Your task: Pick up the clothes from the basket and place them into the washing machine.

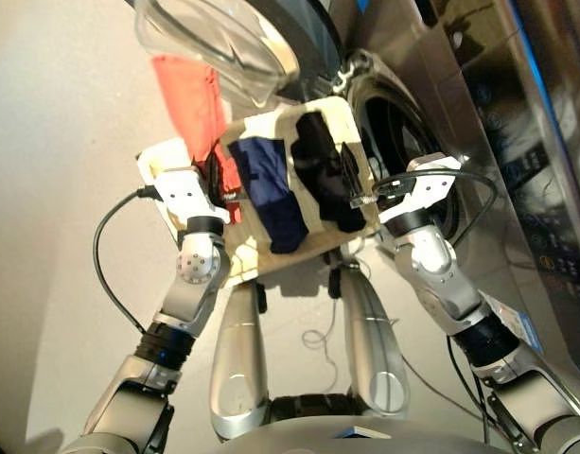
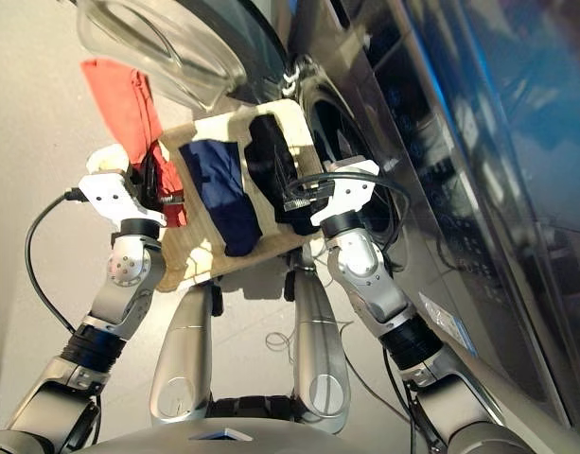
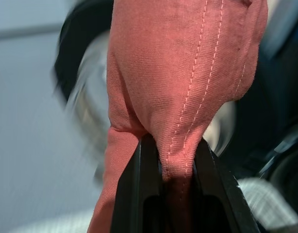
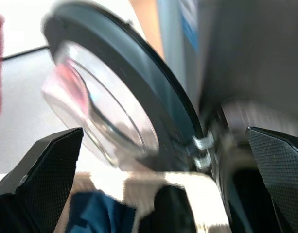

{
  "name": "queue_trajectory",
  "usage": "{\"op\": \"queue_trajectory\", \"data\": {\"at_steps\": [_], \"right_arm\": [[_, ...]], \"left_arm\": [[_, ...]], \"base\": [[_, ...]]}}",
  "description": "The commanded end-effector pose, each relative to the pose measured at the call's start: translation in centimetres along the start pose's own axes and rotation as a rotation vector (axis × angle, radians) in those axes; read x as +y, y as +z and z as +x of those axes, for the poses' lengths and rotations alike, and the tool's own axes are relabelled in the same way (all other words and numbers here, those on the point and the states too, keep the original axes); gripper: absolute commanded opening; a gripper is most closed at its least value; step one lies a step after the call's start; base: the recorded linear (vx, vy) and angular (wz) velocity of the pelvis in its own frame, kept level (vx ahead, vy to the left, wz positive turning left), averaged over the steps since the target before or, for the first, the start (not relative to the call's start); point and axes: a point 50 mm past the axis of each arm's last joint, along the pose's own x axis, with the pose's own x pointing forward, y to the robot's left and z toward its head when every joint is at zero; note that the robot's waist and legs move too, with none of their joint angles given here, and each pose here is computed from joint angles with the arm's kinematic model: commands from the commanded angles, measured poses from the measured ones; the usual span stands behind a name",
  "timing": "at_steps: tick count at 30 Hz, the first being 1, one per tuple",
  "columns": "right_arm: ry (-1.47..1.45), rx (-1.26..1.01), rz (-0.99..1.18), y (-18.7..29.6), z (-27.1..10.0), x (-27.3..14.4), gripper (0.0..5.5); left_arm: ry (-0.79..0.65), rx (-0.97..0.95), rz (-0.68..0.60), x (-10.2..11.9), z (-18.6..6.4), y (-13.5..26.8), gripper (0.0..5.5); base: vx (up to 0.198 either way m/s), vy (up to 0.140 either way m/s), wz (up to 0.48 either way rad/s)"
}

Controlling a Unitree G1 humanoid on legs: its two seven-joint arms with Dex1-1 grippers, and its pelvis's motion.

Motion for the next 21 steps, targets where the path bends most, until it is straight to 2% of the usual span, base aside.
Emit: {"op": "queue_trajectory", "data": {"at_steps": [1,2,12,21], "right_arm": [[0.184,-0.121,0.083,4.2,1.6,1.0,5.07],[0.239,-0.124,0.092,4.8,2.0,1.3,5.50],[0.490,-0.184,0.064,8.7,4.7,4.0,5.50],[0.598,-0.220,0.038,10.4,5.3,5.5,5.50]], "left_arm": [[-0.204,-0.269,-0.007,-2.0,0.0,5.1,0.00],[-0.246,-0.271,0.007,-2.3,0.0,5.4,0.00],[-0.430,-0.302,0.078,-3.4,-0.3,6.7,0.00],[-0.485,-0.303,0.122,-3.8,-0.4,6.8,0.00]], "base": [[0.000,0.000,0.000],[0.000,0.000,0.000],[0.000,0.000,0.000],[0.000,0.000,0.000]]}}
